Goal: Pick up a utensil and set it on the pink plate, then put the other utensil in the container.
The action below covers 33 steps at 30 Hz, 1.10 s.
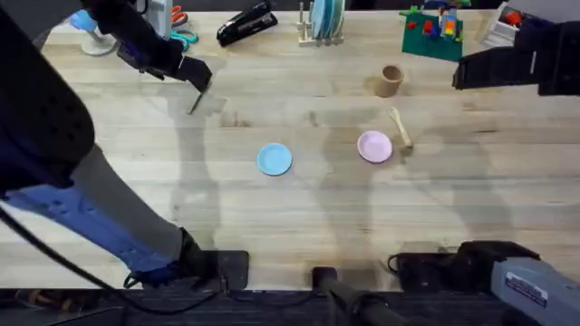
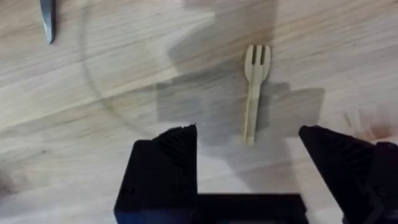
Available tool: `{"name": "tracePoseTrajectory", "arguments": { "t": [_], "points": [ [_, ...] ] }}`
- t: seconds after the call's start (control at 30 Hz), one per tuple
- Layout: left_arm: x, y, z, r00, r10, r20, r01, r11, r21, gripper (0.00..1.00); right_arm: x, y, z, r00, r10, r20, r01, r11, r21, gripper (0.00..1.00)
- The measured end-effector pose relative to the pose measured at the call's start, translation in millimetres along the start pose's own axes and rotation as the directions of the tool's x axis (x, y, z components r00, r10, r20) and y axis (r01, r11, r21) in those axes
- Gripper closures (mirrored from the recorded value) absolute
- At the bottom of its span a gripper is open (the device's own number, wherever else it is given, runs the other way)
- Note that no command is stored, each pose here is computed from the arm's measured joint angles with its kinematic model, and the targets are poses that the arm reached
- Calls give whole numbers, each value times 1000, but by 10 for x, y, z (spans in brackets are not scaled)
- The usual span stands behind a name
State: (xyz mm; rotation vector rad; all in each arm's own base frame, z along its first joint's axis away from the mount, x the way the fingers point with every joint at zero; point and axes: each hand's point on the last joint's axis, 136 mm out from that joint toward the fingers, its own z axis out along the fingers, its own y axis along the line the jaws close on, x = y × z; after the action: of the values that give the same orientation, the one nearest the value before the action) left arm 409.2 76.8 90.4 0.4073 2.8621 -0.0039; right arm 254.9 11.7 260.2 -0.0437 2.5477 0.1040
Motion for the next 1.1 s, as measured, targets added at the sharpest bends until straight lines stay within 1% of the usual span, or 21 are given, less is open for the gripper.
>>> {"name": "tracePoseTrajectory", "arguments": {
  "t": [0.13, 0.37, 0.53, 0.73, 1.0, 1.03, 1.1],
  "points": [
    [-79, 6, 112, 1000, 6, 5, -6, 1000, 22, 8, 0, 0, 0, 1000, 0, 0, 0, 1000, 0, 7],
    [-25, -65, 383, 999, 22, -50, -19, 998, 57, 5, 0, 0, 0, 1000, 0, 0, 0, 1000, 0, 7],
    [-11, -130, 503, 996, 39, -75, -34, 997, 69, 23, 0, 0, -1, 1000, 0, 0, 0, 1000, 0, 7],
    [-16, -178, 543, 993, 63, -96, -58, 997, 53, 24, 0, 0, 0, 1000, 0, 0, 0, 1000, 0, 8],
    [-14, -186, 543, 993, 64, -97, -59, 997, 54, 34, 0, 0, 0, 1000, 0, 0, 0, 1000, 0, 8],
    [-10, -188, 543, 993, 64, -99, -59, 997, 55, 42, 0, 0, 0, 1000, 0, 0, 0, 1000, 0, 8],
    [-8, -189, 542, 993, 64, -100, -58, 997, 56, 90, 0, 0, 0, 1000, 0, 0, 0, 1000, 0, 7]
  ]
}}
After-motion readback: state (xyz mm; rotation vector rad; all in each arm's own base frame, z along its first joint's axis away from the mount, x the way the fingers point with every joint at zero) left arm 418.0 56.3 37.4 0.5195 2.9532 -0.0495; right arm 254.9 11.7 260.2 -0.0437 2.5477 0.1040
